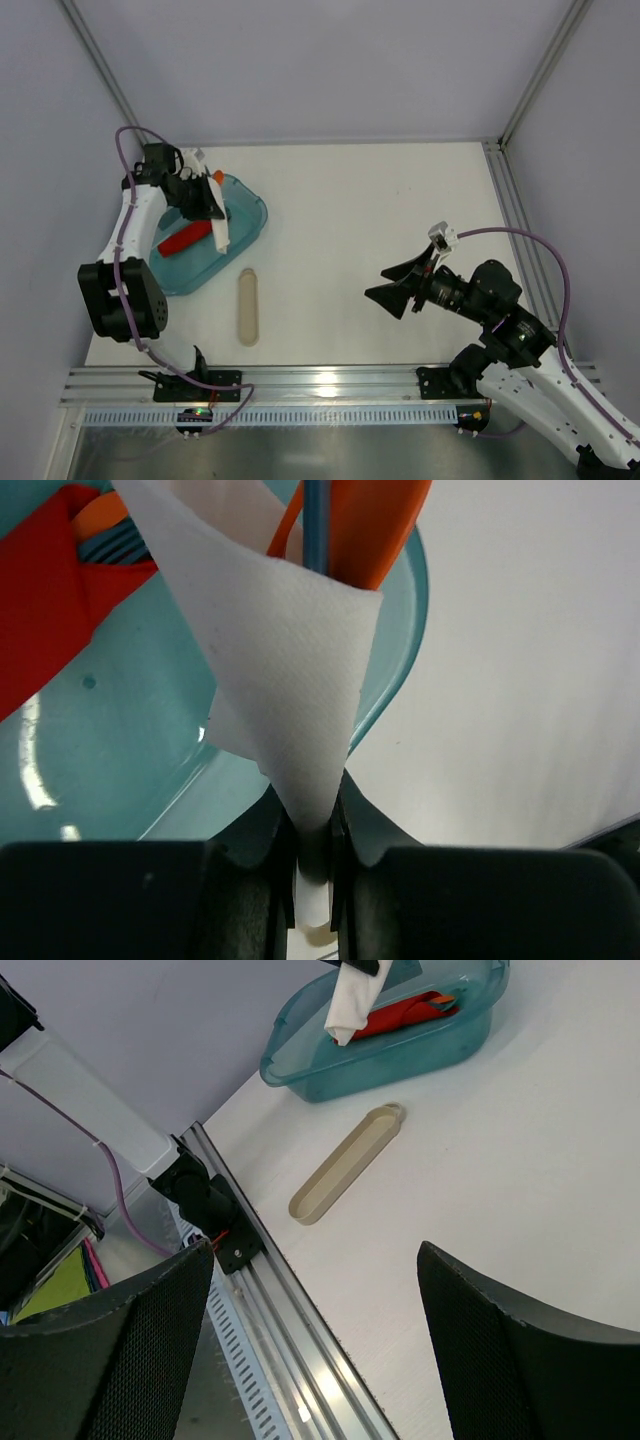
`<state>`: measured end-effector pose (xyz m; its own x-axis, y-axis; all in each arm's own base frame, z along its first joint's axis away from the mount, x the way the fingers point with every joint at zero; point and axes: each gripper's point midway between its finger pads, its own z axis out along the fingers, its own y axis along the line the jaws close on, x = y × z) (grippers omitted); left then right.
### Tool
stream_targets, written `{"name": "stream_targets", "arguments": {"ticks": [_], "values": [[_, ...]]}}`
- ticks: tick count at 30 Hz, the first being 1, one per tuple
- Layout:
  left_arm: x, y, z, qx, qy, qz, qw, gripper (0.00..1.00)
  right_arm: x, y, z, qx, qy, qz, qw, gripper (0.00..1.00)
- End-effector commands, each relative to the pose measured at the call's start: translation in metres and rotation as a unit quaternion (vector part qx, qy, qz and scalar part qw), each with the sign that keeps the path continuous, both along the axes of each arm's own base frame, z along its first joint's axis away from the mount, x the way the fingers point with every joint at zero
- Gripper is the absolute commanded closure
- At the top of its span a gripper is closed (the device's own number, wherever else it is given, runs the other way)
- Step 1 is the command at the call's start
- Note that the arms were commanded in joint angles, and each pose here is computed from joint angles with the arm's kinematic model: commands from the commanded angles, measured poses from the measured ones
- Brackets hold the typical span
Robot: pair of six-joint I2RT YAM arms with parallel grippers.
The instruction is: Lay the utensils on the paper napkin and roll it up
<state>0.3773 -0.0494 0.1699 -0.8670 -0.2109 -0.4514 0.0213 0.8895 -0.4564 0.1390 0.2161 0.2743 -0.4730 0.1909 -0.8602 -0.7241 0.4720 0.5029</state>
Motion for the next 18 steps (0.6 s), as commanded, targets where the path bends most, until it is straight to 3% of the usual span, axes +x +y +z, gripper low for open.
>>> {"name": "stream_targets", "arguments": {"ticks": [1,6,14,18], "values": [[-0.024,0.019,0.000,0.093,-0.011,-0.069,0.993,1.00,-0.001,-0.001,0.011,0.012,-0.013,0.001,1.000,0.17],[-0.022,0.029,0.005,0.134,-0.036,-0.097,0.986,1.00,-0.003,0.001,0.006,0.012,-0.006,0.007,1.000,0.17],[-0.025,0.034,-0.049,0.132,0.065,-0.191,0.971,1.00,0.002,0.000,-0.008,-0.022,-0.007,0.005,1.000,0.17],[-0.018,0.042,-0.049,0.157,0.058,-0.212,0.963,1.00,0.004,-0.002,-0.013,-0.031,-0.012,-0.003,0.999,0.17]]}}
